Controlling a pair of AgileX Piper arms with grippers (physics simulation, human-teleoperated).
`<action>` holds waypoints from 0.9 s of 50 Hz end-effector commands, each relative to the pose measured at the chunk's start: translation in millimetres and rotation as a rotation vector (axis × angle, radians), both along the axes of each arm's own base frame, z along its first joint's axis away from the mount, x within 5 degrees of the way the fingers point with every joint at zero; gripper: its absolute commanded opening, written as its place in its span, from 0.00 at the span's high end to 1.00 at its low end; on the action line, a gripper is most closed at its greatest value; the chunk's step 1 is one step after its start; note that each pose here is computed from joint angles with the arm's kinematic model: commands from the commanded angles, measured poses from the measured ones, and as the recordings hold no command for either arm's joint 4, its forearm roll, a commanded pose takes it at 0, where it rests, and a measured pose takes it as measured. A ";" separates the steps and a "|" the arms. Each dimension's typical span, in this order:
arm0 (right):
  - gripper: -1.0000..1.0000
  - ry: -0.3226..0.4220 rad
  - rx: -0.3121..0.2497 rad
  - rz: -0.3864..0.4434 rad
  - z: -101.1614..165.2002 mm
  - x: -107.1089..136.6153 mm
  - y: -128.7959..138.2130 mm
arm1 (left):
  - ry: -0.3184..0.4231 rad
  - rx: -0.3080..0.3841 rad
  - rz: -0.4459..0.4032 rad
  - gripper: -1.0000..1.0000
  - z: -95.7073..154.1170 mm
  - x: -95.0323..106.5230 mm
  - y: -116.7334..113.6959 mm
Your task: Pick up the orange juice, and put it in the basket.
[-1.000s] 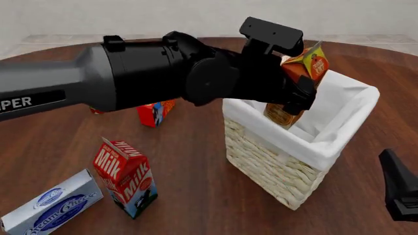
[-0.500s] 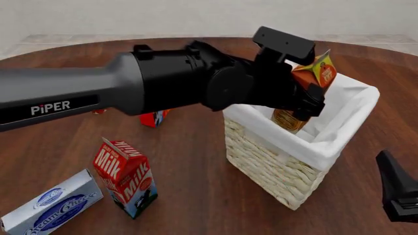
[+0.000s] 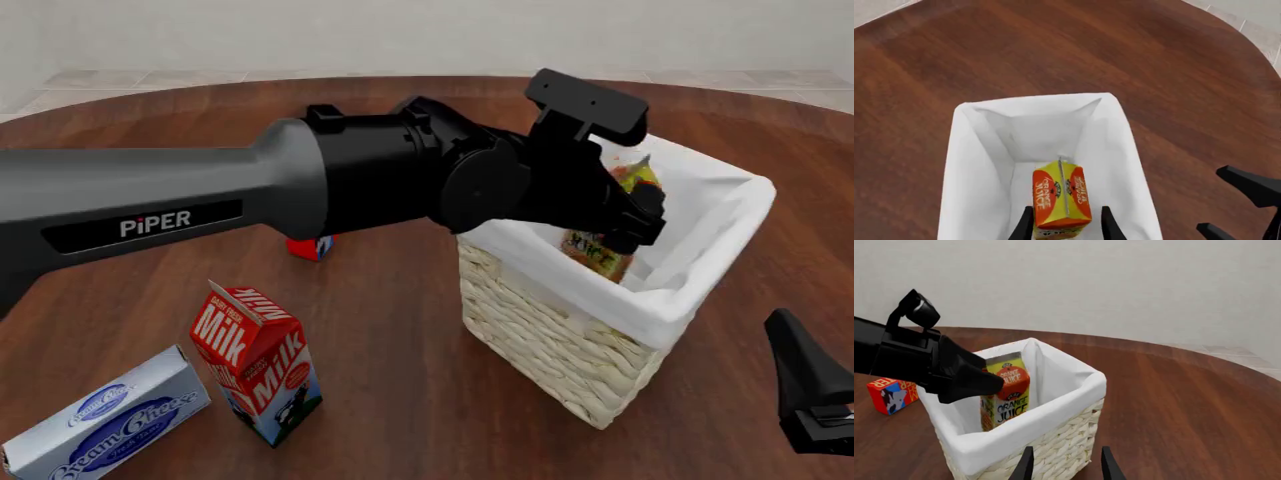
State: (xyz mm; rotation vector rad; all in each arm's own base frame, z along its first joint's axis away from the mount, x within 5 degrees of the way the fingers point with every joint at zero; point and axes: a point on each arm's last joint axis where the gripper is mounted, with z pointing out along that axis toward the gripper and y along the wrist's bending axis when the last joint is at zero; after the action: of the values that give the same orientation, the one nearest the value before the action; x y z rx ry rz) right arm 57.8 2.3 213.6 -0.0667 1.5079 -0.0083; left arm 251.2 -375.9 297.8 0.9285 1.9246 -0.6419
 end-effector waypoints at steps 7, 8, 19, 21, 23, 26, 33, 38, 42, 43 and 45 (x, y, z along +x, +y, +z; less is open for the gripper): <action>0.00 0.001 0.000 0.004 -0.5 0.4 0.2 | -0.009 -0.005 -0.012 0.00 0.2 -3.4 -1.5; 0.00 0.002 0.000 0.004 -1.0 0.6 0.3 | -0.009 -0.005 -0.013 0.00 -0.1 -4.2 -1.5; 0.00 0.006 -0.001 0.008 -1.4 1.0 0.5 | -0.012 -0.021 -0.020 0.00 9.3 -12.1 1.8; 0.00 0.007 -0.001 0.010 -1.6 1.4 0.6 | -0.013 -0.032 -0.026 0.00 14.5 -17.4 3.6; 0.00 0.008 -0.001 0.011 -1.7 1.6 0.7 | -0.010 -0.043 -0.023 0.00 18.2 -20.2 7.1; 0.00 0.009 -0.002 0.013 -1.8 1.9 0.8 | -0.011 -0.063 -0.027 0.00 23.8 -28.4 12.8; 0.00 0.008 -0.003 0.017 -1.4 1.8 1.1 | -0.044 -0.103 -0.012 0.00 42.9 -34.2 36.5; 0.00 0.008 -0.005 0.021 -1.5 1.8 1.4 | -0.061 -0.142 -0.008 0.00 60.8 -43.7 52.2; 0.00 0.008 -0.008 0.021 -0.9 1.1 1.3 | -0.069 -0.176 0.004 0.00 74.9 -53.7 72.3; 0.00 0.007 -0.009 0.020 -0.6 0.7 1.2 | -0.070 -0.182 0.009 0.00 76.4 -56.0 78.7; 0.00 0.007 -0.009 0.020 -0.6 0.6 1.2 | -0.069 -0.185 0.012 0.00 76.9 -58.2 82.9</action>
State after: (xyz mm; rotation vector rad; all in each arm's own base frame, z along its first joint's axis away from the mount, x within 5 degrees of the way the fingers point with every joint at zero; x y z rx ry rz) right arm 59.1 3.4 212.5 -0.0845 1.5147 0.0020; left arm 209.9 -325.7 355.0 0.8575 1.8118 -0.7314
